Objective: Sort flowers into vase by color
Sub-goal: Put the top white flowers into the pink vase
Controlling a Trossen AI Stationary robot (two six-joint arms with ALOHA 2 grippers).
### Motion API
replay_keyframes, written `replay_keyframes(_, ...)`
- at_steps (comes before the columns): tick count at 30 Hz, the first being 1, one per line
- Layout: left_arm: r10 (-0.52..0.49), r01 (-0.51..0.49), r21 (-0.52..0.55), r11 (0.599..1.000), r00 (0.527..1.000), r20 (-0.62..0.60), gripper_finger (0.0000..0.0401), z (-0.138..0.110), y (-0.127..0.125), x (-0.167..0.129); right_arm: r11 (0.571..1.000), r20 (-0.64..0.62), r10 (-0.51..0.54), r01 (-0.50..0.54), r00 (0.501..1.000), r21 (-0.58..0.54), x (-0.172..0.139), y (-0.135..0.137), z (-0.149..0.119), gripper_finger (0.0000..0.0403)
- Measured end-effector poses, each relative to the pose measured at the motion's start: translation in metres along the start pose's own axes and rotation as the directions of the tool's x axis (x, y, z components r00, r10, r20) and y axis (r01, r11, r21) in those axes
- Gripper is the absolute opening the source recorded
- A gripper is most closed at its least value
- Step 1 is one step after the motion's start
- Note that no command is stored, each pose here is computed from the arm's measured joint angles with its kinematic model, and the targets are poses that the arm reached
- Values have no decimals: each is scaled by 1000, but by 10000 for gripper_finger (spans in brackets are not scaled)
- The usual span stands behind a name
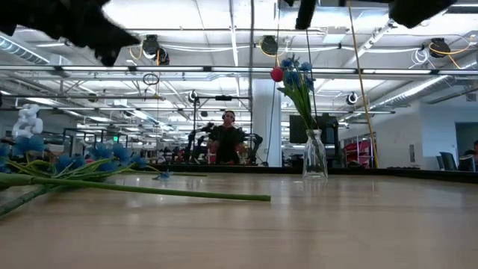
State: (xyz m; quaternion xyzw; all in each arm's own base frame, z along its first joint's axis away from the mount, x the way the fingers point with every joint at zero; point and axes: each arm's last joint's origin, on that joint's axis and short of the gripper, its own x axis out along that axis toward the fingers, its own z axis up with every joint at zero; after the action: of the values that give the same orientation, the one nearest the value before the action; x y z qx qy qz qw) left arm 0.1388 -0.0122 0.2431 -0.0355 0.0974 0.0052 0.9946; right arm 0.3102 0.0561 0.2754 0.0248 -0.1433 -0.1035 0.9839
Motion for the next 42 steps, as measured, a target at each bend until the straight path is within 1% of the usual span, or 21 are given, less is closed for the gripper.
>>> replay_keyframes(3, -14, 5, 54, 999, 986, 168, 4, 19, -2, -2, 998, 31, -17, 19, 999, -53, 21, -6, 14, 4)
replay_keyframes(5, -17, 1, 61, 998, 966, 258, 4, 31, -2, -5, 996, 34, 26, -23, 999, -81, 36, -10, 24, 4)
replay_keyframes(6, -8, -10, 59, 998, 955, 296, 4, 37, -2, -6, 995, 26, 54, -52, 998, -91, 44, -11, 28, 4)
replay_keyframes(9, 33, -51, 42, 998, 939, 344, 4, 52, -2, -11, 988, 0, 108, -107, 994, -111, 70, -15, 41, 4)
replay_keyframes(12, 67, -82, 30, 996, 934, 350, 9, 60, -2, -12, 977, -12, 171, -171, 985, -128, 97, -17, 49, 4)
replay_keyframes(14, 69, -85, 31, 996, 937, 344, 22, 63, -2, -10, 967, -4, 217, -216, 976, -134, 114, -18, 53, 4)
replay_keyframes(16, 60, -78, 43, 996, 944, 325, 40, 65, -3, -8, 959, -10, 251, -250, 968, -131, 130, -19, 52, 4)
replay_keyframes(19, 50, -67, 45, 997, 950, 308, 72, 64, -3, -5, 946, -53, 293, -298, 955, -127, 148, -19, 44, 4)
replay_keyframes(22, 49, -66, 47, 997, 954, 296, 101, 63, -3, -5, 945, -79, 294, -302, 952, -126, 161, -17, 36, 4)
replay_keyframes(25, 49, -65, 47, 997, 954, 294, 121, 63, -3, -5, 945, -71, 294, -301, 953, -129, 170, -17, 34, 4)
replay_keyframes(27, 49, -65, 45, 997, 954, 296, 128, 63, -3, -5, 945, -64, 293, -300, 954, -132, 175, -16, 31, 4)
replay_keyframes(37, 52, -68, 45, 997, 955, 293, 130, 63, -3, -5, 946, -89, 275, -286, 957, -153, 178, -26, 28, 4)
replay_keyframes(40, 64, -81, 47, 996, 957, 283, 130, 62, -3, -6, 953, -134, 266, -281, 955, -110, 178, -29, 24, 4)
replay_keyframes(42, 70, -89, 53, 995, 956, 284, 130, 62, -2, -7, 956, -168, 253, -272, 953, -107, 178, -31, 21, 4)
